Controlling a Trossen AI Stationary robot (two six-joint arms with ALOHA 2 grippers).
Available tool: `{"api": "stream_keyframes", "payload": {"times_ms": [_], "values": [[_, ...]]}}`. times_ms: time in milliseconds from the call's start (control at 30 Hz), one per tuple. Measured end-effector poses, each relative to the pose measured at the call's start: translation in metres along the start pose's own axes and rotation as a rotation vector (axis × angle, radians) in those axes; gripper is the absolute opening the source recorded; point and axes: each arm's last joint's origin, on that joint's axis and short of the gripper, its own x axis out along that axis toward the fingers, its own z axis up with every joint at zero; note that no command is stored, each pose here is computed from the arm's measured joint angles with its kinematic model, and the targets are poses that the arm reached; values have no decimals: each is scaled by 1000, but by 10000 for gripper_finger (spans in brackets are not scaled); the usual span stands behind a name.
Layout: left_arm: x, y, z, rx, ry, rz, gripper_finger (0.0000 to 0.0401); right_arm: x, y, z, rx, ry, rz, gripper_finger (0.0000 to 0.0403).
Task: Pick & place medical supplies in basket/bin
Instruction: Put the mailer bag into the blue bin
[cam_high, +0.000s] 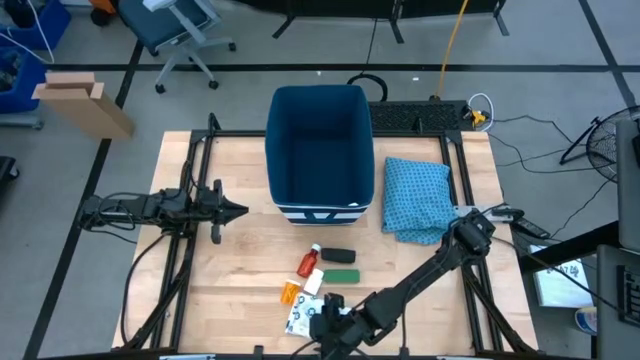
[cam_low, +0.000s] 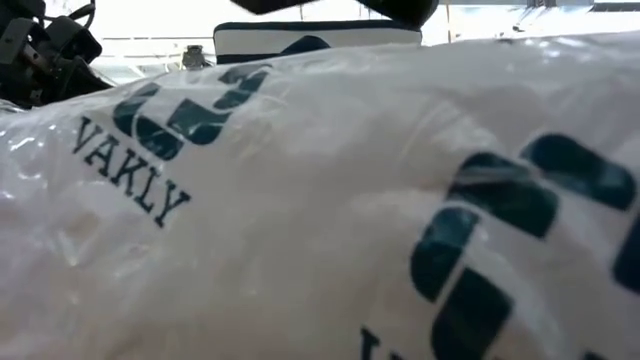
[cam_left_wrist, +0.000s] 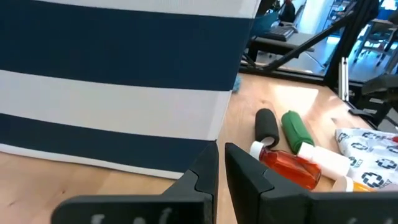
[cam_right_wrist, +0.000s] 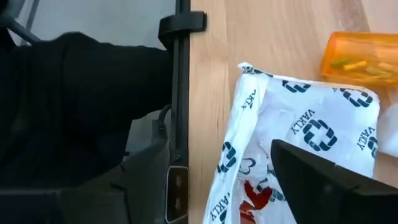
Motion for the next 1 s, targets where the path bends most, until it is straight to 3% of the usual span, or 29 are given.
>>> {"api": "stream_keyframes", "payload": {"times_ms": [367, 633, 733, 900, 1000], "values": [[0, 0, 1, -12, -8, -1, 33, 34, -2, -30, -32, 123, -56, 223], [0, 0, 0, -32, -4, -6, 33, 43, -8, -37, -29, 114, -133, 205], [0, 0, 0, -25, -4, -6, 33, 44, -9, -37, -18, 102, -155, 156], [0, 0, 1, -25, -5, -6, 33, 46, -13, -36, 32, 104, -160, 24], [0, 0, 0, -25, -4, -6, 33, 44, -11, -34, 5, 95, -148, 11]]}}
